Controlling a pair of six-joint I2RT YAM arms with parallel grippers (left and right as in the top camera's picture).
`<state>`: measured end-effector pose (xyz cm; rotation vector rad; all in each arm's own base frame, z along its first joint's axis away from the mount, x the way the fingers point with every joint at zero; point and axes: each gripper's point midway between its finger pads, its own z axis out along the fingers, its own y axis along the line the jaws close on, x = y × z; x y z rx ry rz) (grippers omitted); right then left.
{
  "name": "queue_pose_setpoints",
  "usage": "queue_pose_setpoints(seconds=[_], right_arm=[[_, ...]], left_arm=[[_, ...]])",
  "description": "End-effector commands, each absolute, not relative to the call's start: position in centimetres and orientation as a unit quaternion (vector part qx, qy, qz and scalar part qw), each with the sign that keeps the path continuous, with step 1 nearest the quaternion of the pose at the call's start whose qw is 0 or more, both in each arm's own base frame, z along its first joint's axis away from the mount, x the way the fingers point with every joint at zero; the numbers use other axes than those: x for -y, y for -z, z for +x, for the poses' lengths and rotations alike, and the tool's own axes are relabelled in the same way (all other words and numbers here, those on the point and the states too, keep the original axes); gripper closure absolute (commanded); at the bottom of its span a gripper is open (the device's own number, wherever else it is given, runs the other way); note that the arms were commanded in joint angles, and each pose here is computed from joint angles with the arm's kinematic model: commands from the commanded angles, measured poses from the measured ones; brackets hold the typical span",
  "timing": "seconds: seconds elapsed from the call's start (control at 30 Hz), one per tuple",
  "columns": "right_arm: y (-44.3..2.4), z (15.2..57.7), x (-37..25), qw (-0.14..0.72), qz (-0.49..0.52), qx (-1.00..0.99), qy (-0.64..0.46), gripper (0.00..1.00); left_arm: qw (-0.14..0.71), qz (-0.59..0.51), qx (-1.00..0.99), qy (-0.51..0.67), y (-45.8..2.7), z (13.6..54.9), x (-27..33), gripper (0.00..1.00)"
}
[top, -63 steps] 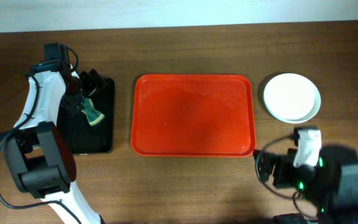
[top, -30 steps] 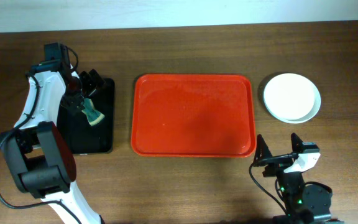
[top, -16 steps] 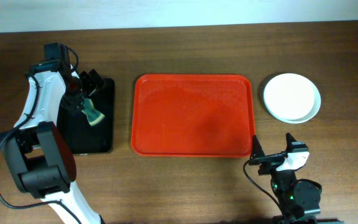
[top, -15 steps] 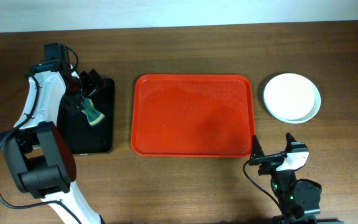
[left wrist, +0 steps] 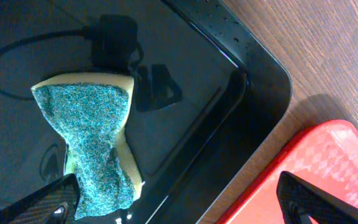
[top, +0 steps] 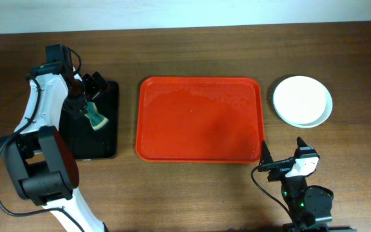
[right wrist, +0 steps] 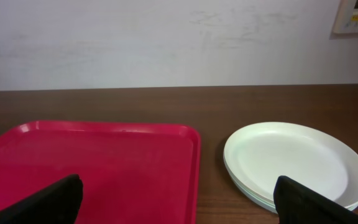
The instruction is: Clean dirty plates on tray and stack at the side
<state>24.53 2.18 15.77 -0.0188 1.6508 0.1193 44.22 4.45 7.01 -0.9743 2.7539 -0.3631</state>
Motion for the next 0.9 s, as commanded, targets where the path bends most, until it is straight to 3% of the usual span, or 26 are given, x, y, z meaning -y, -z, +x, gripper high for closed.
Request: queue_pose_setpoints(seconds=[0.0, 0.87], right_arm=[[-15.55, 24.51, -2.16, 0.677, -0.011, -0.734, -0.048, 0.02], [-15.55, 24.51, -2.16, 0.677, -0.011, -0.734, -0.048, 0.01]], left_arm=[[0.121, -0.327, -0.928, 0.128, -8.73, 44.78, -4.72, 0.01], [0.124, -0.328, -0.928, 0.128, -9.10, 44.70, -4.87, 0.01]])
